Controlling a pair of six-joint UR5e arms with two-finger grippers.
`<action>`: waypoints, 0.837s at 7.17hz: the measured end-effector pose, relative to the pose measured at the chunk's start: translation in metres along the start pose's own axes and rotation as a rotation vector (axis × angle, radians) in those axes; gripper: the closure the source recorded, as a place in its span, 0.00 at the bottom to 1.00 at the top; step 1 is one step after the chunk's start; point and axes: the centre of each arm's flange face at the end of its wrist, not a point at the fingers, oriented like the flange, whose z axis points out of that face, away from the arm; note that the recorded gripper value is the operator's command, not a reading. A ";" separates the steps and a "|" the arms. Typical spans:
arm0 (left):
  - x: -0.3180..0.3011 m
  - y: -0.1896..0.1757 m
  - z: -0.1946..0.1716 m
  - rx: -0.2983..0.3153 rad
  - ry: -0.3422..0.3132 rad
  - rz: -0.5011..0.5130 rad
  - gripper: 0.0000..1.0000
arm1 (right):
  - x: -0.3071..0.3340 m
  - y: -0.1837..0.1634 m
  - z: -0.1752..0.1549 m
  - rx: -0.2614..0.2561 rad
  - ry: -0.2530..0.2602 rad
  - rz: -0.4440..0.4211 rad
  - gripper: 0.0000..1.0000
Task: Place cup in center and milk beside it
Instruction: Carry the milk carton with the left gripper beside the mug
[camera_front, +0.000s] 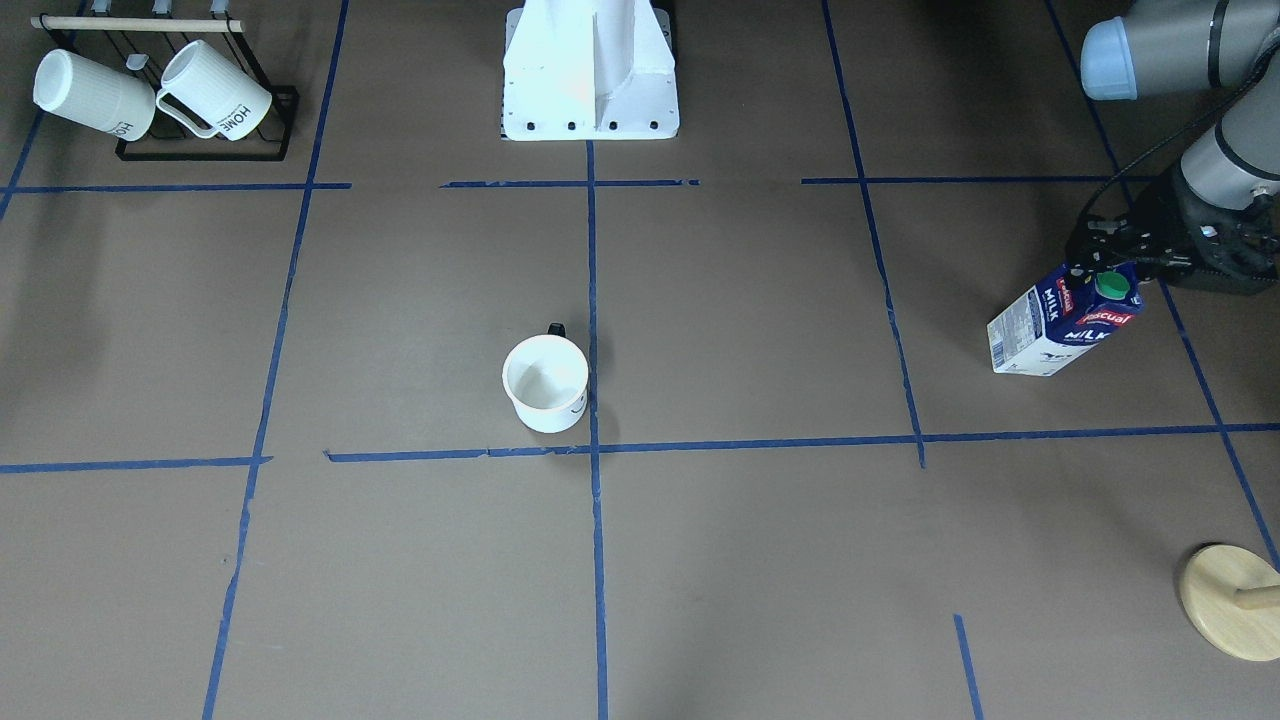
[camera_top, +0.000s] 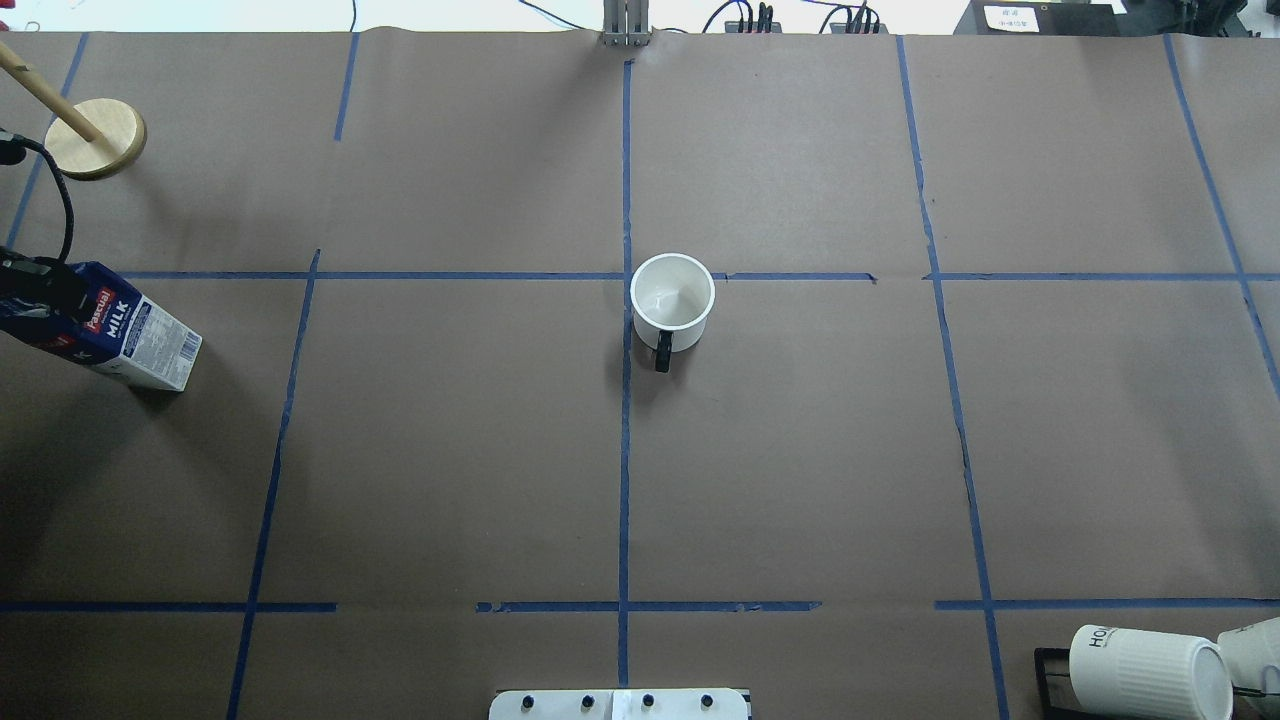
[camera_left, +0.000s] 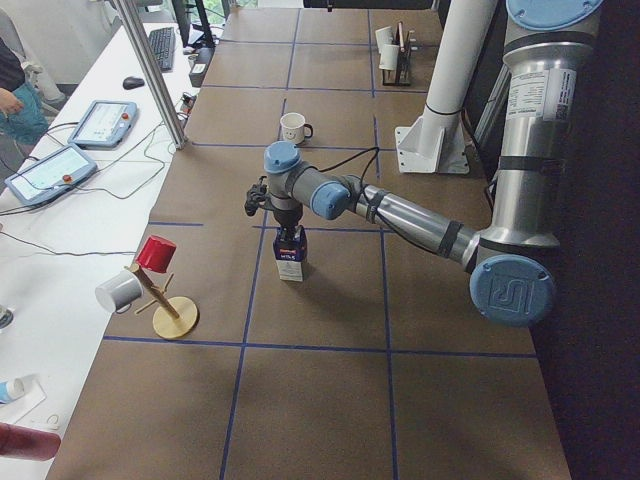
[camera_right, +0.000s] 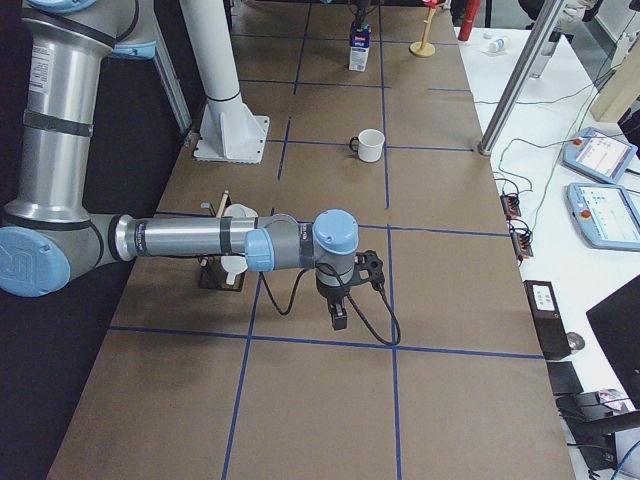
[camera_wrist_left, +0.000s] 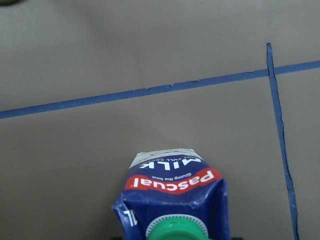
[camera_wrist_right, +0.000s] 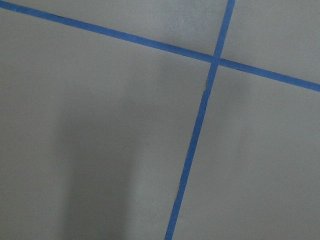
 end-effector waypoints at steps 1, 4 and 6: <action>0.014 -0.010 -0.009 0.014 0.007 0.009 0.54 | 0.000 0.000 0.000 0.000 0.000 0.000 0.01; 0.100 -0.071 -0.062 0.012 0.008 -0.007 0.54 | 0.000 0.001 0.000 -0.001 -0.001 0.003 0.00; 0.211 -0.096 -0.082 0.004 0.022 -0.084 0.54 | 0.000 0.001 0.000 -0.001 -0.002 0.005 0.01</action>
